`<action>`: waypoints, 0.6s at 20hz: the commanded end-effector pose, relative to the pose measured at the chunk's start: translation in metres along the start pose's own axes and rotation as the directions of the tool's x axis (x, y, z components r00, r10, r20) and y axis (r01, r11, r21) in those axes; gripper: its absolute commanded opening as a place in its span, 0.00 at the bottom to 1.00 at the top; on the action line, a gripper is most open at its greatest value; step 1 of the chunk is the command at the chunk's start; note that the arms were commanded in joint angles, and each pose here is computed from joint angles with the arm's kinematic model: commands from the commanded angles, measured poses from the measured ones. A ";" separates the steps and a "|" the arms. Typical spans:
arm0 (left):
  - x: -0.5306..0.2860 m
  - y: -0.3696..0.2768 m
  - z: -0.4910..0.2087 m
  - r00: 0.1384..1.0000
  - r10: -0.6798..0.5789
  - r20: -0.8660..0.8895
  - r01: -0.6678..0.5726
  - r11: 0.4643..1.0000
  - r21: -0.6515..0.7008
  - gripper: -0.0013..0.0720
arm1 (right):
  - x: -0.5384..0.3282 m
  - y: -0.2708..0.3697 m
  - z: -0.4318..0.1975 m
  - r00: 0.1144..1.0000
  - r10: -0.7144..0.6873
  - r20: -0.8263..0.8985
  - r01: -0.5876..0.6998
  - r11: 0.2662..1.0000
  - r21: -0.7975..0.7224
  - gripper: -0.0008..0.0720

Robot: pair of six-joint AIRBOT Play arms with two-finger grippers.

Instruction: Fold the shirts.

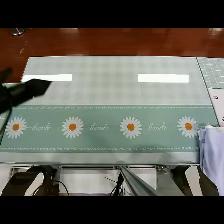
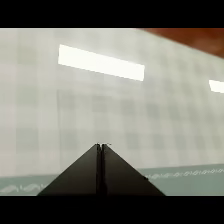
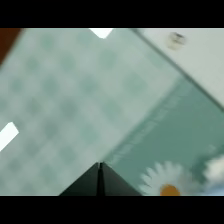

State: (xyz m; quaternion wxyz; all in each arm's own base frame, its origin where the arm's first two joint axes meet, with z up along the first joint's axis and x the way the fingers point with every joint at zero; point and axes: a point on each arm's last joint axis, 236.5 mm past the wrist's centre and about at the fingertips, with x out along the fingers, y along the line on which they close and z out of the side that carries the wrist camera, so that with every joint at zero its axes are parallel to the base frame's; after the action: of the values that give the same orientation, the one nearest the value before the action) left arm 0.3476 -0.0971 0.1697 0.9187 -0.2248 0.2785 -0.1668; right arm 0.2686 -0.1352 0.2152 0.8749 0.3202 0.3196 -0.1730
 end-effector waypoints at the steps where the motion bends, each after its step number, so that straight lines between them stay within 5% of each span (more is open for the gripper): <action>1: 0.019 -0.052 0.058 0.995 -0.098 -0.028 0.101 0.988 0.115 0.05 | 0.042 0.159 -0.001 0.917 0.393 -0.069 -0.398 0.890 -0.220 0.04; 4: 0.073 -0.098 0.009 0.946 -0.156 -0.284 0.232 0.938 0.259 0.05 | 0.125 0.198 -0.126 0.886 0.204 -0.415 -0.401 0.787 -0.469 0.05; 7: 0.110 -0.014 -0.076 0.825 0.230 -0.516 0.003 0.911 0.412 0.05 | 0.195 0.145 -0.205 0.834 -0.213 -0.508 -0.239 0.690 -0.683 0.05; 9: 0.113 0.028 -0.102 0.727 0.356 -0.588 -0.120 0.908 0.401 0.05 | 0.219 0.114 -0.213 0.799 -0.352 -0.487 -0.129 0.691 -0.711 0.05; 12: 0.114 0.041 -0.102 0.713 0.369 -0.596 -0.146 0.910 0.388 0.05 | 0.228 0.108 -0.197 0.822 -0.352 -0.447 -0.045 0.743 -0.668 0.05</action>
State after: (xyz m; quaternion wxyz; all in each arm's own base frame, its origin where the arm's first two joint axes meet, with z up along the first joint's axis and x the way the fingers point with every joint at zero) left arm 0.3877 -0.1674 0.0498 0.8185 0.0097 0.5404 -0.1946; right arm 0.3987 0.0680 0.0152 0.7912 0.0297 0.6103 0.0257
